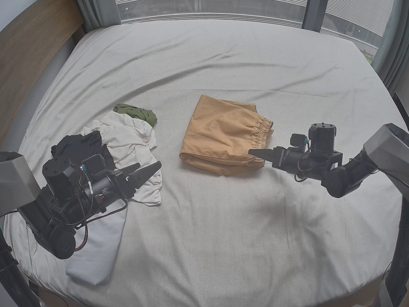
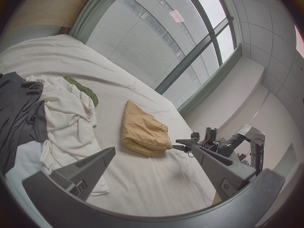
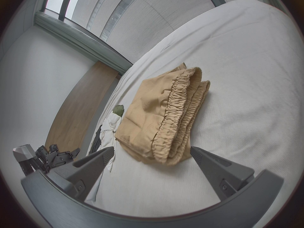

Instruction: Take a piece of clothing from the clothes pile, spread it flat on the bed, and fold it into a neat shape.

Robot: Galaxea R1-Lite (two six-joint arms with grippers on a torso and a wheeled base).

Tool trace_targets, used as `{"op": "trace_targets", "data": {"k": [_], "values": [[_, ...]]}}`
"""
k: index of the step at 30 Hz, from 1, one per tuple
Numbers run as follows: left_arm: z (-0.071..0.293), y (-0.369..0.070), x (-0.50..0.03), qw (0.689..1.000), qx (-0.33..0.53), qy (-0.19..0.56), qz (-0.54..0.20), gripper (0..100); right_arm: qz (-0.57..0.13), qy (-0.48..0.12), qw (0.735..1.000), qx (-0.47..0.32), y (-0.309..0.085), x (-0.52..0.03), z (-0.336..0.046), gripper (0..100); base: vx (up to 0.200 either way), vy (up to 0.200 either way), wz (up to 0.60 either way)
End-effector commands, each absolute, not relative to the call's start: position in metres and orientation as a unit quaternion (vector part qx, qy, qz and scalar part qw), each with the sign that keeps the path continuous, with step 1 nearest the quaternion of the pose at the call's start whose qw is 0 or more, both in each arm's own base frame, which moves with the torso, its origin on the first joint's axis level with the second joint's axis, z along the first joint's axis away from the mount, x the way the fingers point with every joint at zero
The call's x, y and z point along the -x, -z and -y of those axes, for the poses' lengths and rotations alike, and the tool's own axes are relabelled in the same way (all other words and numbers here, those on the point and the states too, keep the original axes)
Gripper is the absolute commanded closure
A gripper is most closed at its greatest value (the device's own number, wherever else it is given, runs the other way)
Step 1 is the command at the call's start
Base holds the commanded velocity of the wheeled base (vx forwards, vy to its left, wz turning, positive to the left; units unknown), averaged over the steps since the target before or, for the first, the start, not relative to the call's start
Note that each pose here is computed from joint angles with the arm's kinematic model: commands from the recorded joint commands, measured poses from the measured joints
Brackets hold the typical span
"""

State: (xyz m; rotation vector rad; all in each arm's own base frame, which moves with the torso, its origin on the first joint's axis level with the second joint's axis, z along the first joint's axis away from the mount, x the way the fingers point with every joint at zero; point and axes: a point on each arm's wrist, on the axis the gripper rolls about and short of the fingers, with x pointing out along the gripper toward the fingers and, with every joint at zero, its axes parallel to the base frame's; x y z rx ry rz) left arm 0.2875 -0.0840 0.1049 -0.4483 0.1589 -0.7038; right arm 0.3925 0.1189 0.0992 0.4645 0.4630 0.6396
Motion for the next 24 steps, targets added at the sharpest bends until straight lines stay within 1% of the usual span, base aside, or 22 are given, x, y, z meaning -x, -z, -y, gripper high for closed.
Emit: {"op": "trace_targets", "data": {"k": [1, 12, 17, 24], "values": [[0.085, -0.117, -0.279, 0.908, 0.218, 0.353, -0.062, 0, -0.187, -0.314, 0.905, -0.217, -0.136, -0.355, -0.105, 0, 0.0, 0.0, 0.0], [0.088, -0.141, -0.243, 0.897, 0.214, 0.384, -0.039, 0, -0.137, -0.342, 0.908, -0.2, -0.179, -0.296, -0.099, 0, 0.0, 0.0, 0.0], [0.081, -0.156, -0.217, 0.895, 0.214, 0.391, -0.017, 0, -0.095, -0.365, 0.908, -0.183, -0.206, -0.252, -0.094, 0, 0.0, 0.0, 0.0], [0.083, -0.167, -0.186, 0.886, 0.212, 0.412, -0.001, 0, -0.061, -0.369, 0.91, -0.179, -0.22, -0.205, -0.077, 0, 0.0, 0.0, 0.0]]}}
